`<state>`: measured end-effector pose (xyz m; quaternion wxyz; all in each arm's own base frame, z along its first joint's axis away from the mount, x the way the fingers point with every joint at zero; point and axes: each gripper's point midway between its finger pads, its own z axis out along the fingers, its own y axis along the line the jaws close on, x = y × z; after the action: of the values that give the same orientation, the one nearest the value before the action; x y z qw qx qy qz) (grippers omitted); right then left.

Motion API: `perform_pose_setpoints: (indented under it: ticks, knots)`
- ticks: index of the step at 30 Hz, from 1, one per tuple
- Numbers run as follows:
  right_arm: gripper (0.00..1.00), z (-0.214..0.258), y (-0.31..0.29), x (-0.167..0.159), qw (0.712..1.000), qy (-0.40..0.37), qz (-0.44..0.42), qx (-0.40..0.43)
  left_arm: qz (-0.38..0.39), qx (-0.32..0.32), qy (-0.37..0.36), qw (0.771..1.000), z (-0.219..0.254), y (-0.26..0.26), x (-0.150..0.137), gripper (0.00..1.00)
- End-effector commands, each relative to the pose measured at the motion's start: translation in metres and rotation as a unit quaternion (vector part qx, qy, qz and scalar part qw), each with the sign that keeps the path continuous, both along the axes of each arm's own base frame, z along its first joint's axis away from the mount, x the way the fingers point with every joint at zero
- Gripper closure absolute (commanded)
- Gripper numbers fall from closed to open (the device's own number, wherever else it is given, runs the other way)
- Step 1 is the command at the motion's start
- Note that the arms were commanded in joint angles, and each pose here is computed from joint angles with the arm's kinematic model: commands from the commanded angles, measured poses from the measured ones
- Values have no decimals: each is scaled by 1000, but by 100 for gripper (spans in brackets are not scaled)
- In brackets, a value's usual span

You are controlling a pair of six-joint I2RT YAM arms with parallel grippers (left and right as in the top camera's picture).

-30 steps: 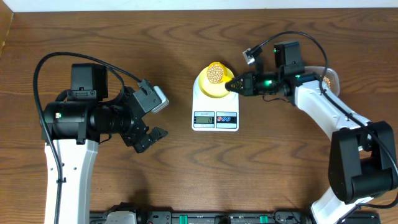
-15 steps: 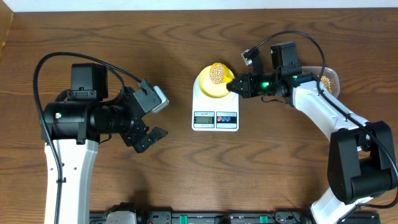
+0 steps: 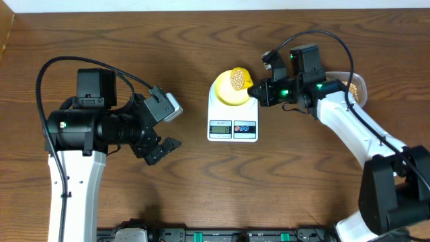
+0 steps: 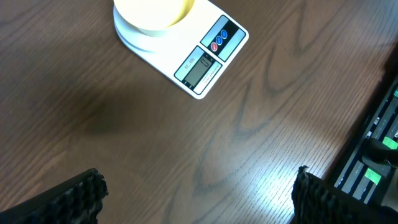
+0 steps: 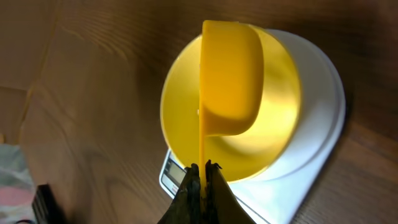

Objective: Scoop item into bowl and weigh 50g on scale
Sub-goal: 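Tilt the scoop with right gripper to pour chickpeas into the bowl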

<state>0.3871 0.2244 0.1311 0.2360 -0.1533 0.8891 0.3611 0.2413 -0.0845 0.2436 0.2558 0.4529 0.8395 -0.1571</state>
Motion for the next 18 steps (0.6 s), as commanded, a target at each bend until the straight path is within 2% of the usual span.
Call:
perform_pose_setpoints:
  ticks: [1,18]
  knots:
    - [99,17,2,3,999,-40,-2,-24,-9,-5,-3,1000,1,-2,-2,2]
    - [99,23,9,0,980,-103,19,-169,-9,-5,-3,1000,1,-2,-2,2]
